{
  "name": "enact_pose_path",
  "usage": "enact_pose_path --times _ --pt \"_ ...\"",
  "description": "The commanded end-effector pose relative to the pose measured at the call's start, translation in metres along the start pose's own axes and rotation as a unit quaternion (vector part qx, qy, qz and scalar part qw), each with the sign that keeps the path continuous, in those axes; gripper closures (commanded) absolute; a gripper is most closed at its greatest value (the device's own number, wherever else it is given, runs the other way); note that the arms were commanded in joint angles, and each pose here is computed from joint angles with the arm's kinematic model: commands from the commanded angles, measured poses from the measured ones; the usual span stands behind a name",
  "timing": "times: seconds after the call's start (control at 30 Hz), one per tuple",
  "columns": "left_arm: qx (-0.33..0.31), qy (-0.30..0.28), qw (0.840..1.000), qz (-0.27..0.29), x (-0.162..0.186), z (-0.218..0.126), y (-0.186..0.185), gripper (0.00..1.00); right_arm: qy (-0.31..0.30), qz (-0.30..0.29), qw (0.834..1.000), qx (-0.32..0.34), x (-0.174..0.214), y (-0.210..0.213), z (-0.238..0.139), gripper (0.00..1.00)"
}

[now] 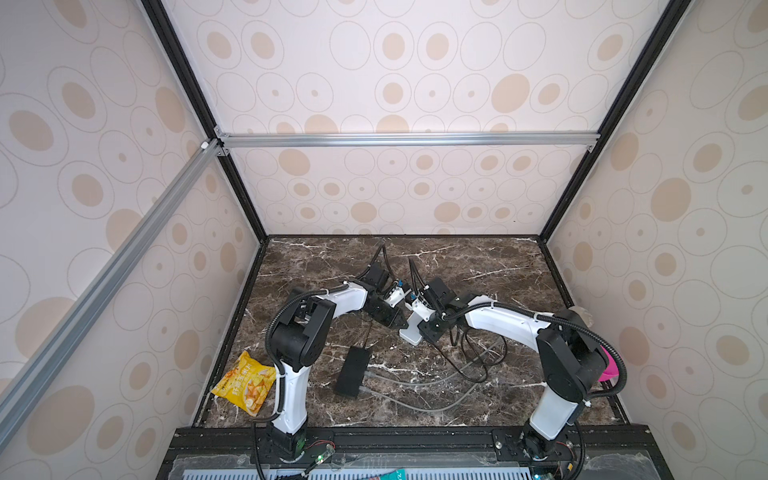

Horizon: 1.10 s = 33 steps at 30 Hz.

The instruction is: Insert the plug into the switch port

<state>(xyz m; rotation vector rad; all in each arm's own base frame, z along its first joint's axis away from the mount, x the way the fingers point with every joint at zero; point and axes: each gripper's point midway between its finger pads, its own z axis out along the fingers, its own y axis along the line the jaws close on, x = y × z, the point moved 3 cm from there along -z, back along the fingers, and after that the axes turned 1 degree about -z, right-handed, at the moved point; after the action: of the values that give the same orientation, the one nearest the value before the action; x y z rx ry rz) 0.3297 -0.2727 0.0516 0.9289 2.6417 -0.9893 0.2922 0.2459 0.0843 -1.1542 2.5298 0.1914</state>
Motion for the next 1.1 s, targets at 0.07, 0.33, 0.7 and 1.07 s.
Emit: enact_pose_path --times 0.07,0.33,0.7,1.07 --pt "-0.056 0.122 0.990 -0.043 0.067 0.031 0.028 0.81 0.027 0.014 1.000 -0.004 0.031 0.007 0.007 0.60" --pt "-0.055 0.123 0.990 -0.042 0.067 0.032 0.028 0.81 0.031 0.030 0.999 -0.004 0.039 0.010 0.015 0.60" --pt "-0.052 0.133 0.989 -0.029 0.070 0.034 0.026 0.82 0.002 0.012 1.000 -0.020 -0.001 0.009 0.025 1.00" --pt "-0.053 0.135 0.989 -0.026 0.070 0.035 0.025 0.82 -0.040 -0.015 0.999 0.000 -0.046 0.000 -0.007 1.00"
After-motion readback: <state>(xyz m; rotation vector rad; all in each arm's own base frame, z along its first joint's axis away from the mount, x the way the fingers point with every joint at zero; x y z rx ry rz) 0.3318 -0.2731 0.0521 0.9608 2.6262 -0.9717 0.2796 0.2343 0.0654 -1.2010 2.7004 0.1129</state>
